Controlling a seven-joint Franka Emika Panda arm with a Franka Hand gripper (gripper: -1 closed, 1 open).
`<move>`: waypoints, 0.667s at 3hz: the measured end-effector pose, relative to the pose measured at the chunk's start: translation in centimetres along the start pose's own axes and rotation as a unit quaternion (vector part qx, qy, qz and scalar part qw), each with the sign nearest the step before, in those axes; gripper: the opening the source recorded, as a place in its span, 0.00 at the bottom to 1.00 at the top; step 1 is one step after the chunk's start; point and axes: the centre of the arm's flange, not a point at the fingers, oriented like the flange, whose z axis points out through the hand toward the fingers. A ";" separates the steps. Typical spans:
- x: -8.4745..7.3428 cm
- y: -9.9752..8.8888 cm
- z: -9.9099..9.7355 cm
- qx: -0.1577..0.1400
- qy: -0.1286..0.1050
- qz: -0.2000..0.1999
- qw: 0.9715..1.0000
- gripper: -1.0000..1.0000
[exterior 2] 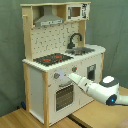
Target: Play with the kitchen
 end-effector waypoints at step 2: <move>-0.1 7.7 1.2 -0.019 -0.009 -0.006 1.000 1.00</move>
